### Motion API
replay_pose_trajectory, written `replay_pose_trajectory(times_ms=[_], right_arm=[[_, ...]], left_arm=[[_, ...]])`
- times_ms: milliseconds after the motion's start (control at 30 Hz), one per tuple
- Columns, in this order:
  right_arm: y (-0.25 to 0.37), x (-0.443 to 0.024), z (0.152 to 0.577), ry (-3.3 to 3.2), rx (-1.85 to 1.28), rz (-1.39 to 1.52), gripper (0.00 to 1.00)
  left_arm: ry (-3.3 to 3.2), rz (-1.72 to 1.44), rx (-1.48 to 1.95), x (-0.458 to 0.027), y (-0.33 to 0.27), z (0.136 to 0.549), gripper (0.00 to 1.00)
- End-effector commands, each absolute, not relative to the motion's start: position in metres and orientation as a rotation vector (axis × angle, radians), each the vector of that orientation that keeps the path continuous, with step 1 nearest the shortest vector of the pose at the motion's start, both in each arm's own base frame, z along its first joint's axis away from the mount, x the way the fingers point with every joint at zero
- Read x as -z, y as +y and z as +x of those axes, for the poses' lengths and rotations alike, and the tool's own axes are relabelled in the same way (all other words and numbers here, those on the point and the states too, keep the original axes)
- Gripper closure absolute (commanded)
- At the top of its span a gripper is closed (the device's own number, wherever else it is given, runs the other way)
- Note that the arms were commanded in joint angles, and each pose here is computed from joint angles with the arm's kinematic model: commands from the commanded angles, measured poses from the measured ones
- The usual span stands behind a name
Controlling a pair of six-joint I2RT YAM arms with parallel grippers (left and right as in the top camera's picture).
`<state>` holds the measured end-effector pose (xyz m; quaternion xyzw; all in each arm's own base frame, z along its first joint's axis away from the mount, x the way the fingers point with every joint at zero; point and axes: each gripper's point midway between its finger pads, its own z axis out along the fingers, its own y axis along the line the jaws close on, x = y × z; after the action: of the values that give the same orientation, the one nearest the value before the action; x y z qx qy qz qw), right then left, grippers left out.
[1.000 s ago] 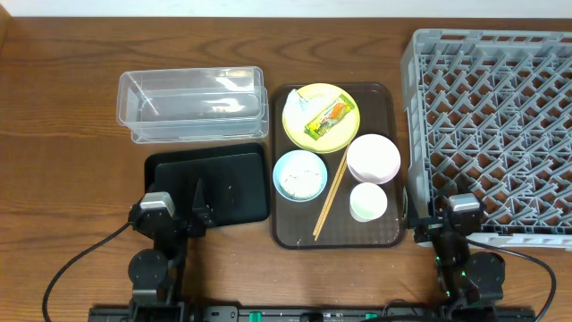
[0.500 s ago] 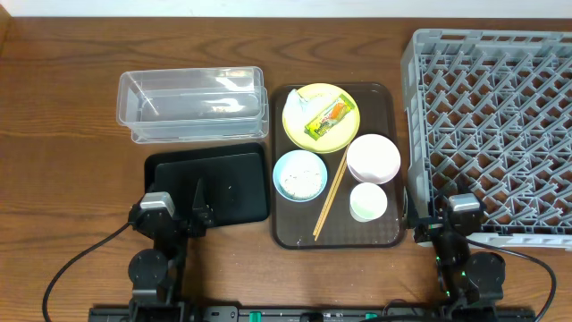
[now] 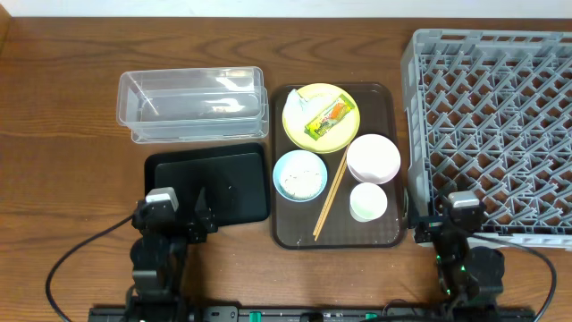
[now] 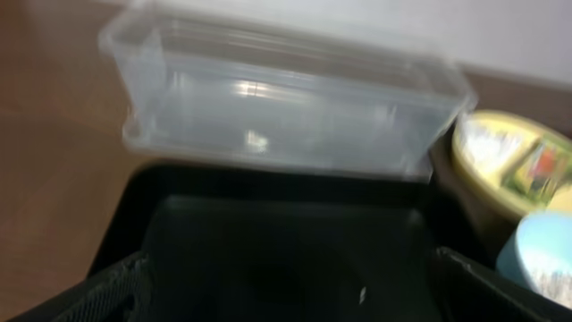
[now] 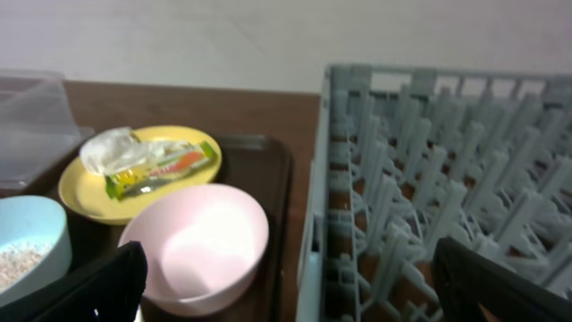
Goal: Sort waste into correct bins and load items into the dishwasher rack
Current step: 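Reach the left gripper to the yellow plate and grasp the white tissue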
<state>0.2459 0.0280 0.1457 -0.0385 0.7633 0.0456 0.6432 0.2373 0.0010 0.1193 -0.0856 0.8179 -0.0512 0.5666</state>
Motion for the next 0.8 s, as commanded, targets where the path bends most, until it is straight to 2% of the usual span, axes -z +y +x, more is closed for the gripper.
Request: replay_pose_trajectory(times_ms=[0,300,767], right_arm=[[0.022,-0.173,0.248,1.734,-0.087,-0.037,0.01],[0.023,-0.196,0.269,2.020,-0.069,-0.035,0.01],[0.030,-0.189,0.289,2.363,-0.077,-0.063,0.01]], left_arm=[[1.938,-0.226,0.113,-0.154,0.004,0.240,0.02],[2.246,-0.250,0.083,-0.180,0.003,0.253,0.02],[2.621,-0.237,0.209,-0.165,-0.020,0.264,0.02]])
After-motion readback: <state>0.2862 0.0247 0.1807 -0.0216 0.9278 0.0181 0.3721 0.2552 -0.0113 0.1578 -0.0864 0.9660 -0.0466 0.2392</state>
